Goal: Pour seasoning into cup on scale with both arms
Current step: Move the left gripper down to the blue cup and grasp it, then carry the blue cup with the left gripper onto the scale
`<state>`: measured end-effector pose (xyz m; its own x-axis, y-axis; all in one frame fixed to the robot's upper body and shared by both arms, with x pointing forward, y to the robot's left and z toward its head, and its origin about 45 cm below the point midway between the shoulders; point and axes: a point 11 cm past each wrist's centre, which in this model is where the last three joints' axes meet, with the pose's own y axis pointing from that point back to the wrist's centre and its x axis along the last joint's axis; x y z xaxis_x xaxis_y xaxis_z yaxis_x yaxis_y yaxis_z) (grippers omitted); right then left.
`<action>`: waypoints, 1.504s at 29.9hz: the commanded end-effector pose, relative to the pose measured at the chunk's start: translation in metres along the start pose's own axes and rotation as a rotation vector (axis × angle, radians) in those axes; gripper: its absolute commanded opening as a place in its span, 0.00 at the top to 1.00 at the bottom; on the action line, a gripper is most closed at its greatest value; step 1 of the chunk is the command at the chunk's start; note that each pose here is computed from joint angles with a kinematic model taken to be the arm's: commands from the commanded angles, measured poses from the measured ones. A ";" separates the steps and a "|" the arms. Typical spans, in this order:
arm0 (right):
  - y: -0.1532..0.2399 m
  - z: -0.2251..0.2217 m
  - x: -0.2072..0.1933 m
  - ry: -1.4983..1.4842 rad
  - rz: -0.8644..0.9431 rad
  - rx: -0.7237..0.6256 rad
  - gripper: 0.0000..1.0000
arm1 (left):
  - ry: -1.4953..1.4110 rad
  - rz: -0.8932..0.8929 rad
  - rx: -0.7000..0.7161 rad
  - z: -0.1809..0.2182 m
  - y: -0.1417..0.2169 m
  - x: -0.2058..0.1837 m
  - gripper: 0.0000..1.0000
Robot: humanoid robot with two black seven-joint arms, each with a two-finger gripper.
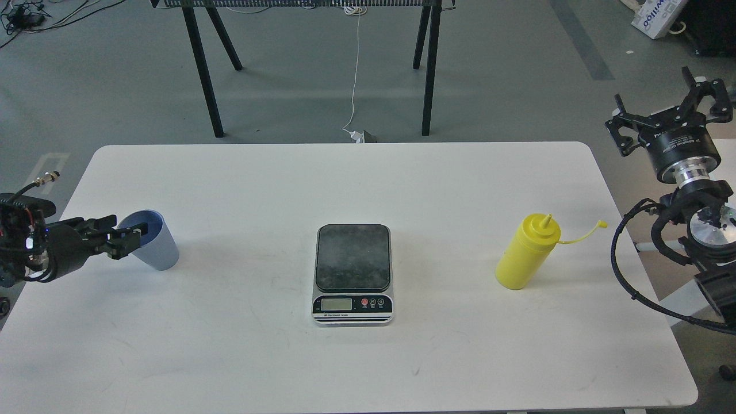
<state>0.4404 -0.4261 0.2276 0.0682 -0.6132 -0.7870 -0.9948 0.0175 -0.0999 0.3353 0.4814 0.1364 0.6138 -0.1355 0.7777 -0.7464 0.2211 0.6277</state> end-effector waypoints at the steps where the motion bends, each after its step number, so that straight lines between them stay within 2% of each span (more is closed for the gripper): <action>1: 0.000 0.000 0.001 0.001 0.002 0.001 0.01 | 0.002 -0.002 0.002 0.000 0.000 -0.001 0.74; 4: 0.000 0.000 0.001 0.001 0.002 0.001 0.01 | 0.002 -0.008 0.002 0.000 0.000 0.000 0.90; 5: 0.000 0.000 0.001 0.001 0.002 0.001 0.01 | 0.002 -0.006 0.002 0.000 -0.001 0.000 0.92; 10: 0.001 0.000 0.001 0.001 0.003 0.002 0.01 | 0.008 0.013 -0.007 0.002 -0.002 0.009 0.94; 14: 0.001 -0.010 0.002 0.009 0.004 0.029 0.01 | -0.001 0.036 -0.063 0.019 -0.010 0.056 0.94; 18: 0.005 -0.023 0.005 0.023 0.009 0.052 0.01 | -0.025 0.044 -0.199 0.065 -0.015 0.122 0.95; 21: 0.009 -0.036 0.006 0.042 0.006 0.060 0.01 | -0.091 0.040 -0.323 0.115 -0.014 0.167 0.95; 24: 0.014 -0.042 0.010 0.054 0.014 0.062 0.01 | -0.174 0.003 -0.435 0.168 -0.022 0.183 0.95; 27: 0.017 -0.049 0.013 0.067 0.019 0.067 0.01 | -0.249 -0.031 -0.488 0.215 -0.044 0.178 0.95; 31: 0.020 -0.065 0.015 0.096 0.027 0.082 0.01 | -0.390 -0.111 -0.546 0.263 -0.065 0.147 0.94; 39: 0.025 -0.077 0.019 0.115 0.038 0.096 0.01 | -0.432 -0.138 -0.547 0.293 -0.078 0.131 0.93; 45: 0.028 -0.075 0.022 0.114 0.044 0.088 0.01 | -0.431 -0.139 -0.545 0.296 -0.079 0.131 0.89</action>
<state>0.4094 -0.4984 0.2546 0.0113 -0.6966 -0.7174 -0.9853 0.1145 -0.1268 0.3981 0.1607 0.1991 0.4516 -0.5438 0.7073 -0.3613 0.6134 0.7023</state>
